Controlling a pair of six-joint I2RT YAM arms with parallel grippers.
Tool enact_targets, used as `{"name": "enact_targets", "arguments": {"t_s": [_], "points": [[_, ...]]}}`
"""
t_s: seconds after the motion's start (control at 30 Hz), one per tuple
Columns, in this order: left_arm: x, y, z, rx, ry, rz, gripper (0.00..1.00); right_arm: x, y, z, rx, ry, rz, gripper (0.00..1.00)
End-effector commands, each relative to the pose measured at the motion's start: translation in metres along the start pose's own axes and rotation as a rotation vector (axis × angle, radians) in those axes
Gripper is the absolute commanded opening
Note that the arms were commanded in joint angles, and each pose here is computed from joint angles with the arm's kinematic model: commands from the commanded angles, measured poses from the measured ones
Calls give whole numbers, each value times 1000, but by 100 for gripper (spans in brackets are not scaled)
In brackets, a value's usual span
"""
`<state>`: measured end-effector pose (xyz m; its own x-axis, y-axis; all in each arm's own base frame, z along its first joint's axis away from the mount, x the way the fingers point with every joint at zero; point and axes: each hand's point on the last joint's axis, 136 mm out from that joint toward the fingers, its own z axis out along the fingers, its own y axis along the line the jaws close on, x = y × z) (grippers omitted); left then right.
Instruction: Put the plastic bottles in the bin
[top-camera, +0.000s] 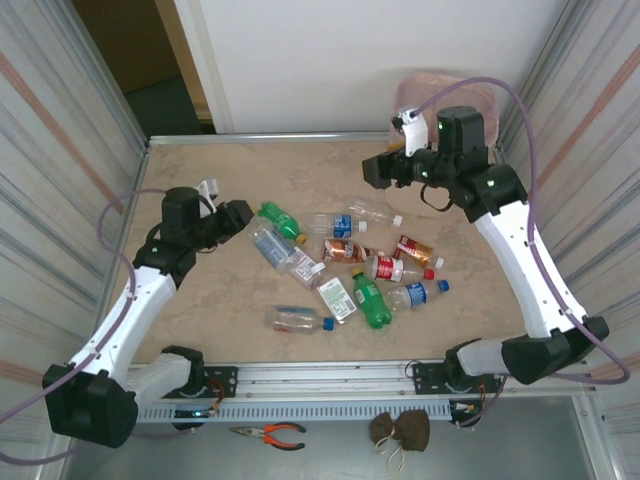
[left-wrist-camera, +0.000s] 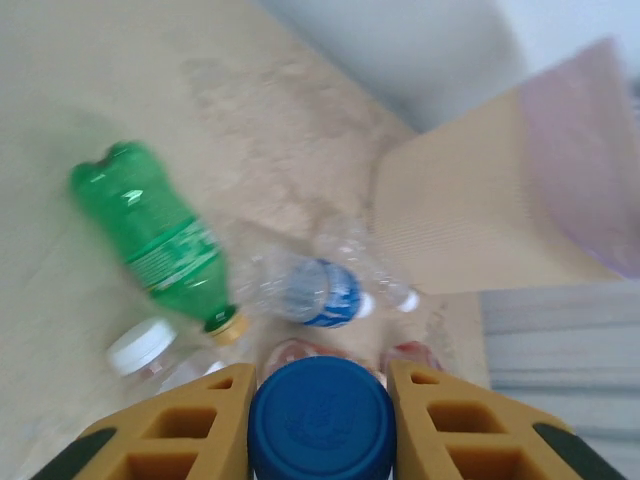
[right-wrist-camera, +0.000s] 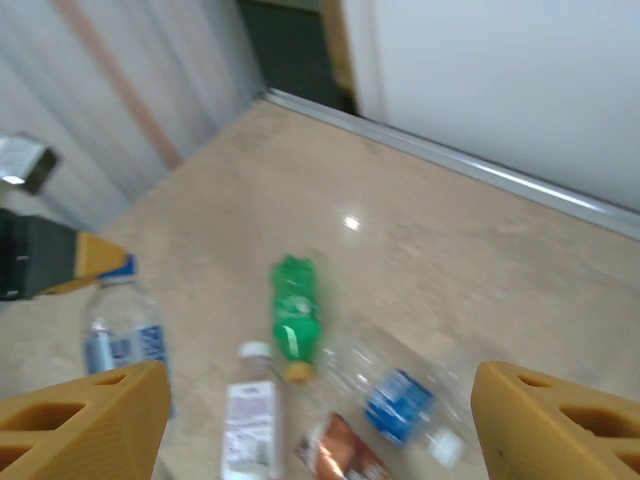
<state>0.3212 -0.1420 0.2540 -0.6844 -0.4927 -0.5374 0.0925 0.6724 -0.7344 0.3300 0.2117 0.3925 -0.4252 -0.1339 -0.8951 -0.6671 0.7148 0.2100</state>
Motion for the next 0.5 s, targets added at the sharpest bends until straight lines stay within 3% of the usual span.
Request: {"name": "enact_targets", "arguments": {"t_s": [0.0,0.27,0.47], "points": [[-29,-66,-21,242,-82,209,25,-32,46,-11,-196,-178,-57,78],[-53,-129,-58,433,-192,389,24,-10,91,15,-346,-164,-75,79],[-60,-147,-73,472,-236,456,24,-1,122,36,-413,-142,-80,80]]}}
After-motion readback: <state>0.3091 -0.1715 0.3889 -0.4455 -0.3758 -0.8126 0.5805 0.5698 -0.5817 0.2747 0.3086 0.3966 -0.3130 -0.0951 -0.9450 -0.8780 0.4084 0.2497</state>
